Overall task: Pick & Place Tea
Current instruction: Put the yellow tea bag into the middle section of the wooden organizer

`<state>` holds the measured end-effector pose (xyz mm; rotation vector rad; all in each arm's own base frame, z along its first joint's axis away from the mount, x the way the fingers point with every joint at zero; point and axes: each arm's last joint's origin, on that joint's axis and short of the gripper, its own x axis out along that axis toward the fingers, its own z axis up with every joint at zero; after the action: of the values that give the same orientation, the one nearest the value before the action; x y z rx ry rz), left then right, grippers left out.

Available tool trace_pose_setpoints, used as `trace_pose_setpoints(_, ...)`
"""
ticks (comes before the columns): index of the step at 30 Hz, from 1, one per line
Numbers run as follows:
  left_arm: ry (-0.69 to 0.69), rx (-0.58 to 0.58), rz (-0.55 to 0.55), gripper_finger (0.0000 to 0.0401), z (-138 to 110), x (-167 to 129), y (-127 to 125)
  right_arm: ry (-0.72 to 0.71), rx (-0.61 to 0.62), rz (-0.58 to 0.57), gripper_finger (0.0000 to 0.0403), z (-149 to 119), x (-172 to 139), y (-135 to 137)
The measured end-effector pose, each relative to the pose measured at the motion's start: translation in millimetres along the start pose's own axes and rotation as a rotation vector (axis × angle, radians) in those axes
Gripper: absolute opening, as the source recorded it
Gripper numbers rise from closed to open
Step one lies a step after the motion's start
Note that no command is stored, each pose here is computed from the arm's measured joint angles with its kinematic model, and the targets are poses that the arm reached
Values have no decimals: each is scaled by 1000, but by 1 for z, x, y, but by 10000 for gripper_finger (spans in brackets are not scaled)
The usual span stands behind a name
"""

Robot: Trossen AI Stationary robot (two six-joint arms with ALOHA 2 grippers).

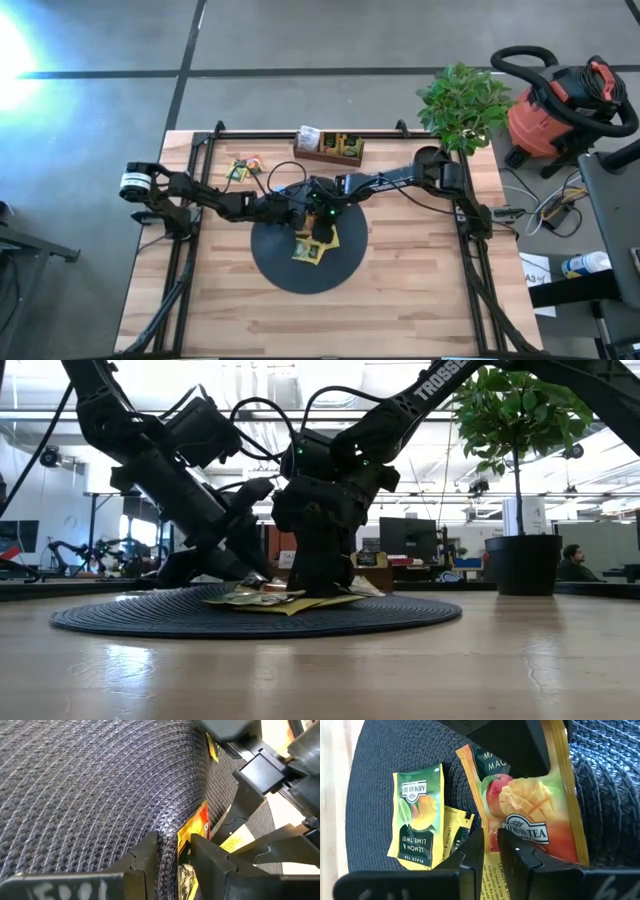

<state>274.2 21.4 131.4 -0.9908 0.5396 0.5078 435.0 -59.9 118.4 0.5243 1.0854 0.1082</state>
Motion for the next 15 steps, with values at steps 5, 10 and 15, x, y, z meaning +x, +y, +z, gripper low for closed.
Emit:
trace_pose_setpoints(5, -1, 20, -2, 110, 1, 0, -1, 1, 0, 0, 61, 0, -1, 0)
trace_pose_setpoints(10, 7, 31, 14, 110, 2, 0, -3, 1, 0, 0, 61, 2, -2, 1)
trace_pose_setpoints(15, 22, 44, 39, 110, 2, 0, -3, 1, 0, 2, 64, 3, -2, 2)
